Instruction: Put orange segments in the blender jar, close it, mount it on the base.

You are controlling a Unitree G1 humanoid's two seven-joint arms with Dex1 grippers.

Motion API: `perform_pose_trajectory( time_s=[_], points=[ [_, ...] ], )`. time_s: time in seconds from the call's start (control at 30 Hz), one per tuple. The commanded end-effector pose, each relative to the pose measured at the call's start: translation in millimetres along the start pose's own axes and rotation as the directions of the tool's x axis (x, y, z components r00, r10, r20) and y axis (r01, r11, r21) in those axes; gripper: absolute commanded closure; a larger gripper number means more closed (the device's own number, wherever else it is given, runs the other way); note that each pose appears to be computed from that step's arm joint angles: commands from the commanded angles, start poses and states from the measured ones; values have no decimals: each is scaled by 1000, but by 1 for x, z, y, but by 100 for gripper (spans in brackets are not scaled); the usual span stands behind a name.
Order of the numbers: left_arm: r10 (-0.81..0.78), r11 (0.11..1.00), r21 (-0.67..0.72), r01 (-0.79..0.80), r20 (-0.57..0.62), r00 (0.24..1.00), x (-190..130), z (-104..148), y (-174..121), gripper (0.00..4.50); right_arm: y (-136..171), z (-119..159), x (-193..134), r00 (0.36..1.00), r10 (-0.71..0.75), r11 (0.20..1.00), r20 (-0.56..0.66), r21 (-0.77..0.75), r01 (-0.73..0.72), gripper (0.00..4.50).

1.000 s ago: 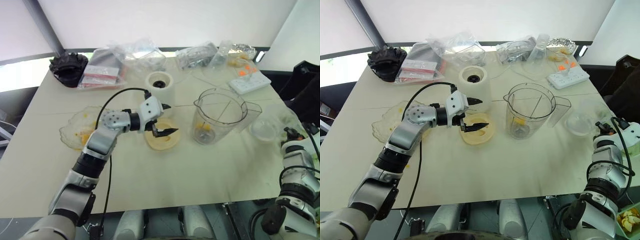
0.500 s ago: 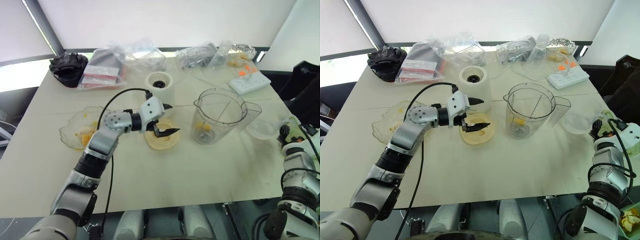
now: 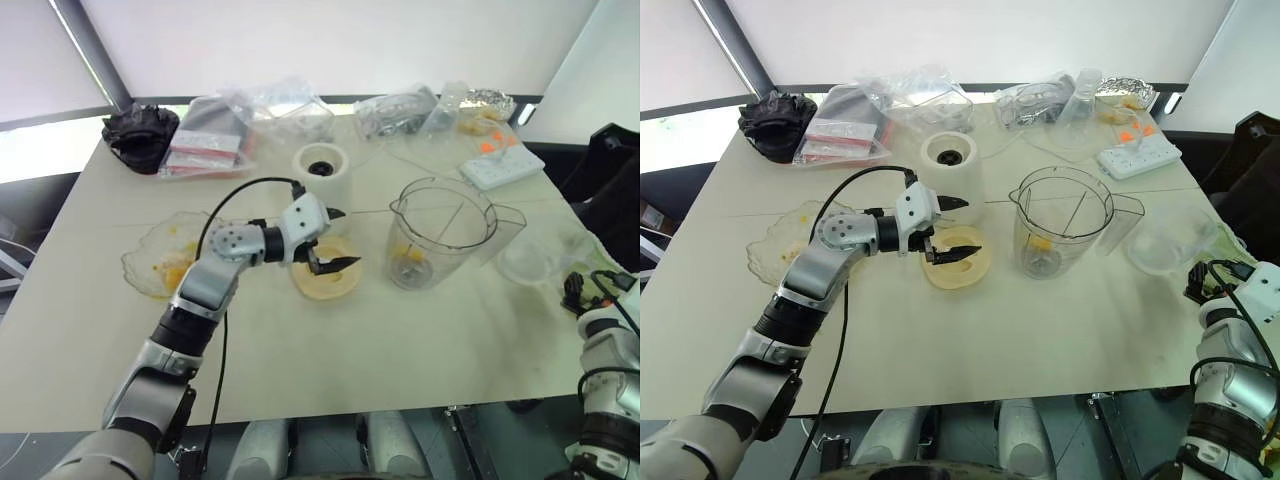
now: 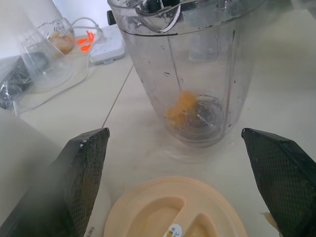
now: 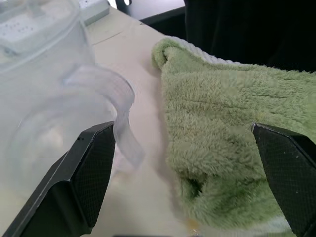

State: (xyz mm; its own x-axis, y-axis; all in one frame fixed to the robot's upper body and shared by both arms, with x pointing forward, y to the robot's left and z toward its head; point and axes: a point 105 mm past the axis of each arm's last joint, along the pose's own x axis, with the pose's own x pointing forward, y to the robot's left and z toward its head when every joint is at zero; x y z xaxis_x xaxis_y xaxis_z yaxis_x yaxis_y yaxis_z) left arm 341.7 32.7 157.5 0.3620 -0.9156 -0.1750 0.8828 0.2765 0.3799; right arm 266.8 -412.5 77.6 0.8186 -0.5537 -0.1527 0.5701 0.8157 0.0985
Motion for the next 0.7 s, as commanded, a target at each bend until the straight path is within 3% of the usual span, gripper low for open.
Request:
perform_pose_trajectory(
  time_s=[0.03,0.23,0.33,0.57,0.67,0.7],
  points=[
    [4,999,50,-5,14,1000,-1,9,9,0,1,29,-14,997,48,997,67,-65,-44,5],
    [-28,997,75,31,-43,999,-7,0,22,0,13,51,-48,987,157,982,35,-114,-152,5],
    [-101,988,101,112,-111,989,-12,-10,26,0,22,58,-69,967,253,949,-37,-183,-256,5],
    [-267,940,140,311,-262,927,-20,-34,30,0,58,69,-128,814,543,751,-205,-315,-581,5],
    [-306,930,123,346,-263,915,-14,-36,33,81,73,80,-145,762,619,693,-192,-323,-644,0],
    [-309,930,118,348,-263,914,-10,-37,34,128,80,84,-150,747,640,678,-177,-328,-658,0]
  ],
)
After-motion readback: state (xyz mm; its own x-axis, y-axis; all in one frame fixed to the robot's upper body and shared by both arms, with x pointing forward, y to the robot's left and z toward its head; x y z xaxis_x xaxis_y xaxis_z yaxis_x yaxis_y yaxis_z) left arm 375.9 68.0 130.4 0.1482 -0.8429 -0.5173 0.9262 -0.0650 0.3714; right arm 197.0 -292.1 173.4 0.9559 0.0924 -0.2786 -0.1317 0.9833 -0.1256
